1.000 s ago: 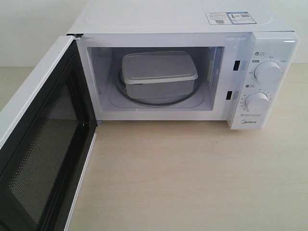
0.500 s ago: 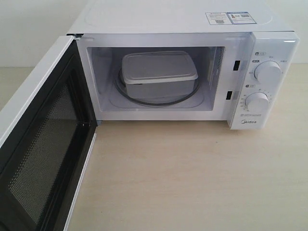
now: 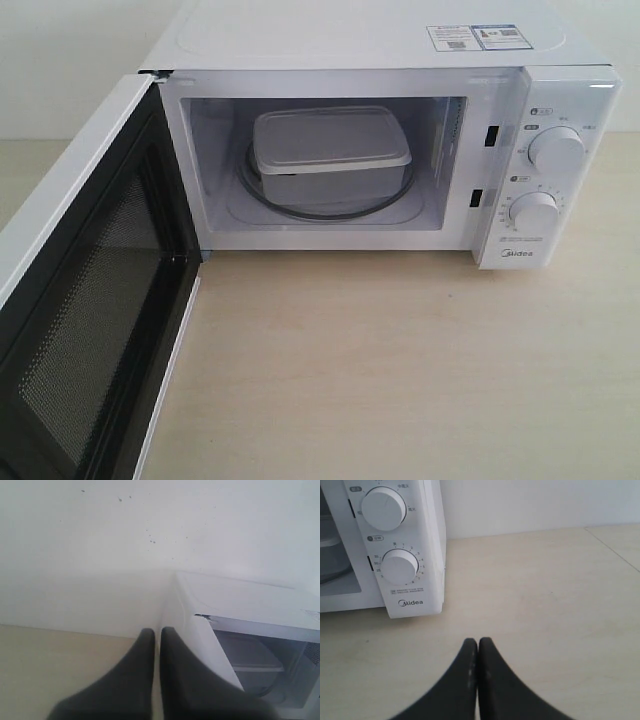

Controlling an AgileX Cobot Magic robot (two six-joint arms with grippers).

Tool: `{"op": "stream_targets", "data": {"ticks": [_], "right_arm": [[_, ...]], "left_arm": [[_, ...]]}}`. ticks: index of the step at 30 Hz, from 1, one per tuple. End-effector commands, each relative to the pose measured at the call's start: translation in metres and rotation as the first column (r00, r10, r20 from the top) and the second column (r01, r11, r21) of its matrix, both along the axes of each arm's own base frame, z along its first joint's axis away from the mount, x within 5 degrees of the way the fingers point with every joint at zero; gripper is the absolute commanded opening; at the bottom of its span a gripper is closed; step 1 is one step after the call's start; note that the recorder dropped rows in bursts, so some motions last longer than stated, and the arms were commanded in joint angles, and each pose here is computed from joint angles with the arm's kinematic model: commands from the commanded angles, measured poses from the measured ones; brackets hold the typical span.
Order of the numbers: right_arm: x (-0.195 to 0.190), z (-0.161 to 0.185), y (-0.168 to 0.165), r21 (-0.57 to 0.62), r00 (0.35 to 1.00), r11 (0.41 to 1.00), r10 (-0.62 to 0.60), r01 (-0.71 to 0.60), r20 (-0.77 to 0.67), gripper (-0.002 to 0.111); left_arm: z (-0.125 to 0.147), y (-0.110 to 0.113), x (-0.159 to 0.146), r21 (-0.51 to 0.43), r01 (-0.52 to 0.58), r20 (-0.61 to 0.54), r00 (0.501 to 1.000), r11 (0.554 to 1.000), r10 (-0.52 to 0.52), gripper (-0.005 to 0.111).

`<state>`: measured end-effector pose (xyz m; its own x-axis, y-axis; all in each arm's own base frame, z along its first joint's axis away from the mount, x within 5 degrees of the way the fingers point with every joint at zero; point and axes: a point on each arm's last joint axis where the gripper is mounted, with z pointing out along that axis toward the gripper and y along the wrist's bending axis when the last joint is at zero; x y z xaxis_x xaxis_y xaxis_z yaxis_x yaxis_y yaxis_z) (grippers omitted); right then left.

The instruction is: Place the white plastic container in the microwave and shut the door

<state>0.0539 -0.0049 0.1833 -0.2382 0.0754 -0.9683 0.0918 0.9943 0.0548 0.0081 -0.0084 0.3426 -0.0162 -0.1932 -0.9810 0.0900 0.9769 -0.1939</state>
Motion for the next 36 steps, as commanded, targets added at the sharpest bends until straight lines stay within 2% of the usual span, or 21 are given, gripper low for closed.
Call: {"op": "stream_targets", "data": {"ticks": [1, 4, 7, 10, 12, 14, 18, 21, 23, 25, 28, 31, 36], "right_arm": [[0.000, 0.000, 0.000, -0.004, 1.000, 1.000, -0.003, 0.003, 0.007, 0.000], [0.000, 0.000, 0.000, -0.004, 1.000, 1.000, -0.003, 0.003, 0.007, 0.000], [0.000, 0.000, 0.000, -0.004, 1.000, 1.000, -0.003, 0.003, 0.007, 0.000], [0.000, 0.000, 0.000, -0.004, 1.000, 1.000, -0.003, 0.003, 0.007, 0.000], [0.000, 0.000, 0.000, -0.004, 1.000, 1.000, -0.003, 0.003, 0.007, 0.000], [0.000, 0.000, 0.000, -0.004, 1.000, 1.000, -0.003, 0.003, 0.007, 0.000], [0.000, 0.000, 0.000, -0.004, 1.000, 1.000, -0.003, 0.003, 0.007, 0.000], [0.000, 0.000, 0.000, -0.004, 1.000, 1.000, -0.003, 0.003, 0.007, 0.000], [0.000, 0.000, 0.000, -0.002, 1.000, 1.000, -0.003, 0.003, 0.007, 0.000], [0.000, 0.000, 0.000, -0.002, 1.000, 1.000, -0.003, 0.003, 0.007, 0.000], [0.000, 0.000, 0.000, -0.002, 1.000, 1.000, -0.003, 0.003, 0.007, 0.000], [0.000, 0.000, 0.000, -0.002, 1.000, 1.000, -0.003, 0.003, 0.007, 0.000], [0.000, 0.000, 0.000, -0.002, 1.000, 1.000, -0.003, 0.003, 0.007, 0.000]], "left_arm": [[0.017, -0.002, -0.002, 0.009, 0.011, -0.032, 0.999, 1.000, -0.011, 0.004], [0.033, -0.003, 0.004, 0.020, 0.030, -0.148, 0.989, 0.999, -0.027, 0.004], [0.051, -0.004, 0.018, 0.040, 0.059, -0.303, 0.952, 0.997, -0.044, 0.004], [0.063, -0.006, 0.038, 0.130, 0.138, -0.471, 0.880, 0.982, -0.061, 0.004], [0.068, -0.006, 0.054, 0.162, 0.207, -0.596, 0.799, 0.965, -0.071, 0.004], [0.071, -0.006, 0.078, 0.186, 0.240, -0.638, 0.767, 0.953, -0.069, 0.004], [0.057, -0.002, 0.114, 0.203, 0.269, -0.731, 0.681, 0.941, -0.037, 0.004], [0.045, -0.002, 0.133, 0.198, 0.292, -0.781, 0.624, 0.936, -0.030, 0.004], [0.034, -0.003, 0.144, 0.195, 0.355, -0.813, 0.580, 0.914, -0.053, 0.004], [0.023, -0.009, 0.152, 0.165, 0.444, -0.835, 0.538, 0.881, -0.115, 0.004], [0.010, -0.022, 0.157, 0.071, 0.572, -0.833, 0.485, 0.817, -0.267, 0.004], [-0.003, -0.028, 0.159, 0.026, 0.643, -0.832, 0.438, 0.765, -0.340, 0.004], [-0.018, -0.035, 0.163, 0.018, 0.683, -0.787, 0.460, 0.730, -0.411, 0.004]]}}
